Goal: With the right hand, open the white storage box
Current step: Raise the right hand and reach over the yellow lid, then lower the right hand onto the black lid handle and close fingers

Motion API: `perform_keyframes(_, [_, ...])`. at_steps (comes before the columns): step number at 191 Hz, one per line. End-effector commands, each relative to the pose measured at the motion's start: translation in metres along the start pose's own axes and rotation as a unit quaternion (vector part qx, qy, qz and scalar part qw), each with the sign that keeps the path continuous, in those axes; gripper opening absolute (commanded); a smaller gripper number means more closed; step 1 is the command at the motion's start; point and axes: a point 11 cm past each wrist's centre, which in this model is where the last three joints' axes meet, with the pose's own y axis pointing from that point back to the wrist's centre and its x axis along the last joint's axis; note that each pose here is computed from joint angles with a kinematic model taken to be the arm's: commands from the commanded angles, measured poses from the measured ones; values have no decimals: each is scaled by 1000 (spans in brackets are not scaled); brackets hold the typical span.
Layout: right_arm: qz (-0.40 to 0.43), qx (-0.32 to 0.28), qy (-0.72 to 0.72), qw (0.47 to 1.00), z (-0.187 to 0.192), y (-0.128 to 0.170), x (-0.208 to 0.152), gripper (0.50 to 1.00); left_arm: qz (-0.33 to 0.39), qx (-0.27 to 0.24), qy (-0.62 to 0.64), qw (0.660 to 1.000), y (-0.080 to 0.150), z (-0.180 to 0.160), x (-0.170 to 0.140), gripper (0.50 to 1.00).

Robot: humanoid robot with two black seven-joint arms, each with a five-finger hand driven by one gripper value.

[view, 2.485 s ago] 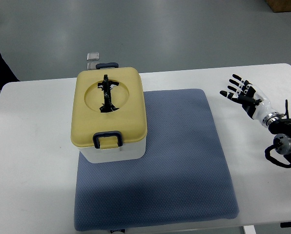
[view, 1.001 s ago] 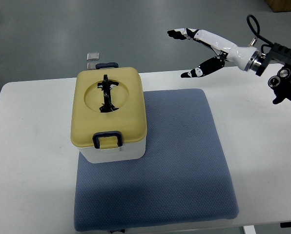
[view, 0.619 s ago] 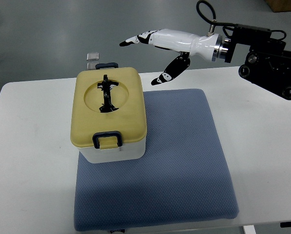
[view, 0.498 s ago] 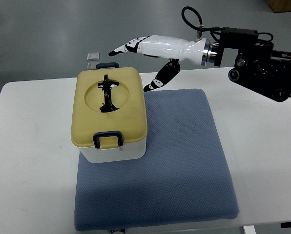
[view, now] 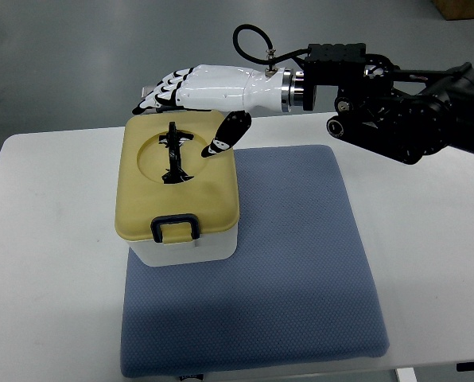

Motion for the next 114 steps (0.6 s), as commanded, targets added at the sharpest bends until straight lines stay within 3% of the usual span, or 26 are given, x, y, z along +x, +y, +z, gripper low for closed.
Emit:
perform_keyframes(1, [-1, 9, 14, 1000, -6, -9, 1, 932, 0, 0, 0, 1000, 0, 0, 0, 1000])
perform_keyframes(114, [-30, 12, 80, 996, -5, -22, -10, 928, 0, -2, 0, 1000, 0, 2, 0, 1000])
